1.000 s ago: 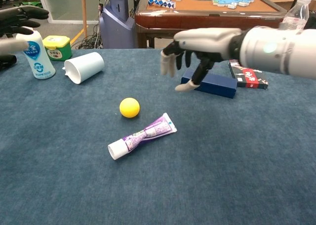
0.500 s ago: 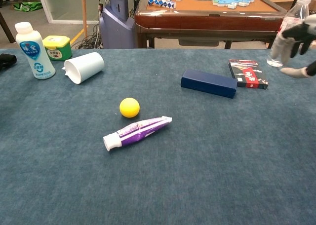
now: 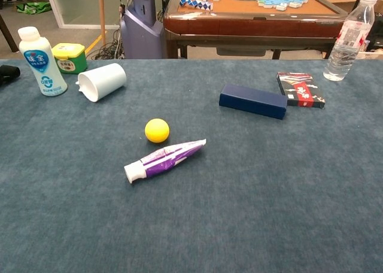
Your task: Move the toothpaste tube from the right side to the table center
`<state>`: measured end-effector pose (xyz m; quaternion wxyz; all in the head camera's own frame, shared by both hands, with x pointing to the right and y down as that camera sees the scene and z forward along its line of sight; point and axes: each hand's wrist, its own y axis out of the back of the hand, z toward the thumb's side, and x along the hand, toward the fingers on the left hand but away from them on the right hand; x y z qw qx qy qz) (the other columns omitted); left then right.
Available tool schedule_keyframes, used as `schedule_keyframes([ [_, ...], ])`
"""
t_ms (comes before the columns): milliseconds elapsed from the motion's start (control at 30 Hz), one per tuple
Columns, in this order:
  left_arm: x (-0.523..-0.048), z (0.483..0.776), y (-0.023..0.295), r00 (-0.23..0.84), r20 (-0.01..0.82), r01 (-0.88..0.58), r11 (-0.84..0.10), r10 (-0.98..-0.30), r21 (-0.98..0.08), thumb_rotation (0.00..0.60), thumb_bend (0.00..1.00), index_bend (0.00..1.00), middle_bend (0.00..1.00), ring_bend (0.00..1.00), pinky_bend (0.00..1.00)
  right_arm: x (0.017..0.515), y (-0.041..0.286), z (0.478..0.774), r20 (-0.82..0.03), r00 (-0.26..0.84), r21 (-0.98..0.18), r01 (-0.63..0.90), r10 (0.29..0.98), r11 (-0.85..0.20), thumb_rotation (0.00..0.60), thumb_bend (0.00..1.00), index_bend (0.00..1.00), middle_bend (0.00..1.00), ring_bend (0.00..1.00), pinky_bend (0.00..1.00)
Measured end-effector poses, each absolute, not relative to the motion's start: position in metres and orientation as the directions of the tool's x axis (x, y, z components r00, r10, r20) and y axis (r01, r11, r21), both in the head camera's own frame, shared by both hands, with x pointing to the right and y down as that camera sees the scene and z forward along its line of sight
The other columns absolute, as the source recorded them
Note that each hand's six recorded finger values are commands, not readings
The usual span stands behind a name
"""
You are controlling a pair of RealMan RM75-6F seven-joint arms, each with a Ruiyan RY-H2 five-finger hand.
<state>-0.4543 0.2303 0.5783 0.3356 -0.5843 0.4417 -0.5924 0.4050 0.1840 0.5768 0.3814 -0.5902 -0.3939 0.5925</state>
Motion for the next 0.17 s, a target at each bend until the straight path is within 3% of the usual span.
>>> schedule_keyframes([
  [167,-0.447,0.574,0.237,-0.08,0.39,-0.108,-0.381,-0.917,-0.918,0.6,0.08,0.0,0.0,0.0,0.18,0.415,0.201,0.58,-0.397,-0.055,-0.917,0.057,0.916,-0.395,0.6,0.41,0.53,0.58,0.46,0.35],
])
